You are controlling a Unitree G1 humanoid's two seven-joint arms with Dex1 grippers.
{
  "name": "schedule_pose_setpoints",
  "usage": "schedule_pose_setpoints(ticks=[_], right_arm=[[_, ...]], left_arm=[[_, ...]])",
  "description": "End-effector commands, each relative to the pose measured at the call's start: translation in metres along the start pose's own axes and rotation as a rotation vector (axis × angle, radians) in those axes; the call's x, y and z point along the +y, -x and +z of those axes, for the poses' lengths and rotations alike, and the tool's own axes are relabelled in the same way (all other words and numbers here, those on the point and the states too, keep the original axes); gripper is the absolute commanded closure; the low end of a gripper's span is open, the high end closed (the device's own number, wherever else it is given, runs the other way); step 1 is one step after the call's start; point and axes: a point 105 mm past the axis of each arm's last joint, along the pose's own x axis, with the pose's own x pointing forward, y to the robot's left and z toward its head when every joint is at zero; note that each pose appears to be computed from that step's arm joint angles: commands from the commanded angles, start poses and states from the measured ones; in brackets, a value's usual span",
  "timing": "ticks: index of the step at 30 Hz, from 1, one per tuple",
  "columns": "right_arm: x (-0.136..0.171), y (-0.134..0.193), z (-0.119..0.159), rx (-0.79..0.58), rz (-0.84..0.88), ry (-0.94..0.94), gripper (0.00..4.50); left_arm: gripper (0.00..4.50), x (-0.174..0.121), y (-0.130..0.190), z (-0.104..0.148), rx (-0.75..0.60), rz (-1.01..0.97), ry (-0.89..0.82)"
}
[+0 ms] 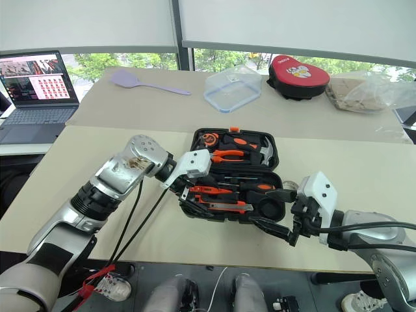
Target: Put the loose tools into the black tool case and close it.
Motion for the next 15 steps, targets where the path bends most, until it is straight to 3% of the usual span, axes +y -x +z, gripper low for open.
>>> schedule_pose_setpoints(ticks=[1,8,9,15], right_arm=[[0.000,-0.001,0.010,-0.035,-0.002,0.049,0.00],[-0.001,-0.001,0.009,-0.039,-0.004,0.042,0.00],[-0.001,-0.001,0.009,-0.039,-0.004,0.042,0.00],[-0.001,-0.003,0.010,-0.044,-0.007,0.039,0.00]], left_arm=[[1.52,0.004,0.000,0.003,0.016,0.026,-0.070],[4.21,-0.001,-0.007,-0.002,0.012,0.003,-0.058],[4.43,-0.002,-0.008,-0.003,0.019,0.001,-0.066],[4.43,0.008,-0.019,-0.030,0.176,0.072,-0.145]])
